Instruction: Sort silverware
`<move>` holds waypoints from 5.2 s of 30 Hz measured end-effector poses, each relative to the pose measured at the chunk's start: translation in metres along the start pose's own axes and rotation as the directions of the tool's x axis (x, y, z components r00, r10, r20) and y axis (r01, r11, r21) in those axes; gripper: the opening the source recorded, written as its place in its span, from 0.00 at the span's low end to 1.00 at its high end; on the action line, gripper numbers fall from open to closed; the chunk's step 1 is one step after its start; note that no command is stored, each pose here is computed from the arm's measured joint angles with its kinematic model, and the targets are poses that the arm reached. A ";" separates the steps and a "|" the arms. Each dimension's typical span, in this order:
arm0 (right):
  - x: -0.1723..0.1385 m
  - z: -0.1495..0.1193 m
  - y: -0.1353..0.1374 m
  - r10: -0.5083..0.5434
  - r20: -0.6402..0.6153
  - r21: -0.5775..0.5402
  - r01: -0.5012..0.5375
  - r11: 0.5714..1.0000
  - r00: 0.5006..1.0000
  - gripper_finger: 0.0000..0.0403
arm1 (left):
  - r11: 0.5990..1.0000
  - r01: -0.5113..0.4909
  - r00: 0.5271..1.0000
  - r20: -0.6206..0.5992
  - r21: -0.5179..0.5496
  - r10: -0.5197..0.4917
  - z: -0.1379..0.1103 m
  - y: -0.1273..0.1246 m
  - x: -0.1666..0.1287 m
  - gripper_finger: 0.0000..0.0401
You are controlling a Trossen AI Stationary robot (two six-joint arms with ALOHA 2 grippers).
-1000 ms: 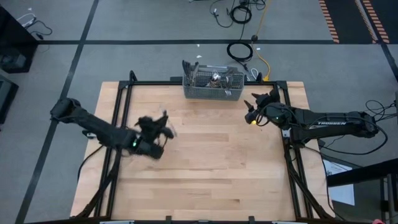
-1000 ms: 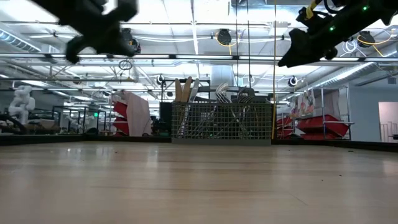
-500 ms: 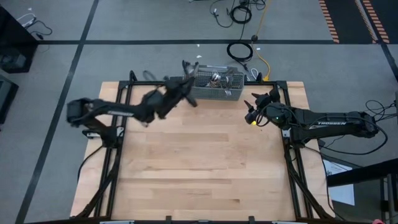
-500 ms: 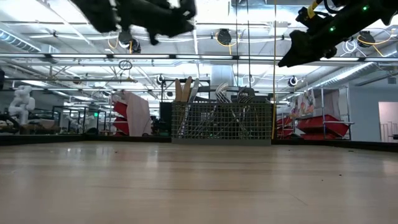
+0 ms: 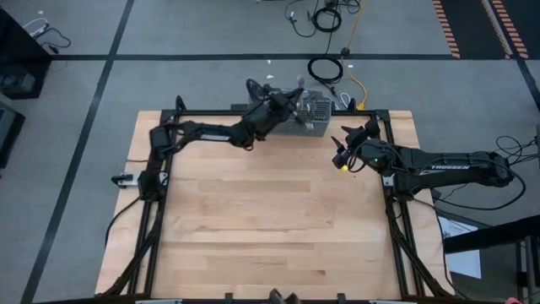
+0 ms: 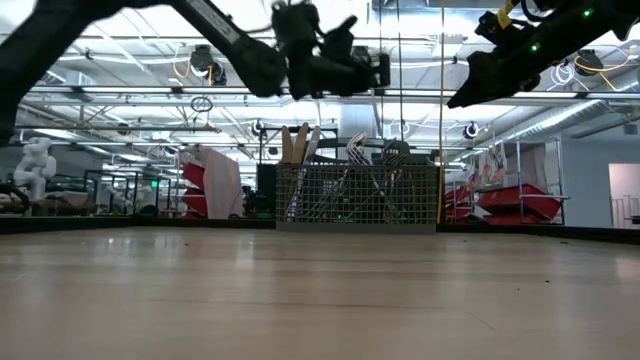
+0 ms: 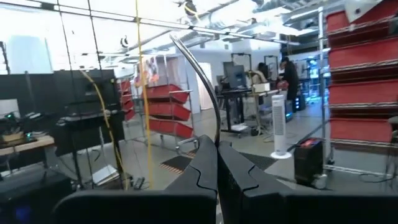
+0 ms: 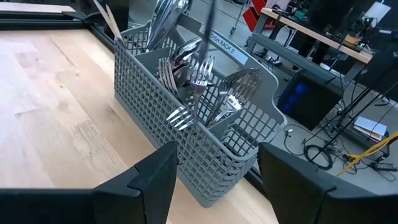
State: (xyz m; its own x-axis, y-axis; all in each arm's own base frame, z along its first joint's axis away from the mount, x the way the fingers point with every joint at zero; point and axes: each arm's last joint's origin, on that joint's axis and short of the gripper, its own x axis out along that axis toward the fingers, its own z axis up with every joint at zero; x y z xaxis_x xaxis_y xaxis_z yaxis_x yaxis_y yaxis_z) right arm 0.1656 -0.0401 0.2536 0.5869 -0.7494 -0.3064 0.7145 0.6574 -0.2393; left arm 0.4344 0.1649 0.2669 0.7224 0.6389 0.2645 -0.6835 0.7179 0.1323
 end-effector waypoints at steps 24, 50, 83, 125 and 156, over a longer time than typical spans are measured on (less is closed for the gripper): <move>0.000 0.000 0.000 0.005 0.001 -0.034 -0.005 0.999 1.000 0.53 | 0.947 -0.213 0.954 -0.160 0.238 0.255 -0.046 -0.050 0.005 0.00; 0.000 0.000 0.000 0.011 0.003 -0.032 -0.011 0.999 1.000 0.53 | 0.995 -0.077 0.943 -0.320 0.056 0.091 -0.074 -0.054 0.004 0.12; -0.127 0.008 -0.107 0.199 0.430 0.229 -0.320 0.919 0.881 0.53 | 0.830 0.547 0.772 -0.317 -0.111 -0.551 0.226 0.119 -0.165 0.24; -0.043 -0.090 -0.017 0.497 0.573 0.148 -0.679 0.719 0.652 0.53 | 0.591 0.627 0.745 0.169 -0.507 -0.646 0.004 0.120 -0.343 0.13; -0.037 -0.104 -0.012 0.544 0.435 0.093 -0.637 0.765 0.718 0.53 | 0.641 0.646 0.740 0.134 -0.414 -0.659 0.000 0.119 -0.343 0.13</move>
State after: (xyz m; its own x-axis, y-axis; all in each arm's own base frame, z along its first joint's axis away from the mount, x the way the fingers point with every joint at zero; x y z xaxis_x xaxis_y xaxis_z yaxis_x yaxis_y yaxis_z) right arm 0.0959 -0.0120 0.1722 0.9755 -0.2141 0.0505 0.2085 0.9731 0.0982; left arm 0.1049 0.0311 0.1922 0.9708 -0.0373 0.2368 0.0720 0.9876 -0.1396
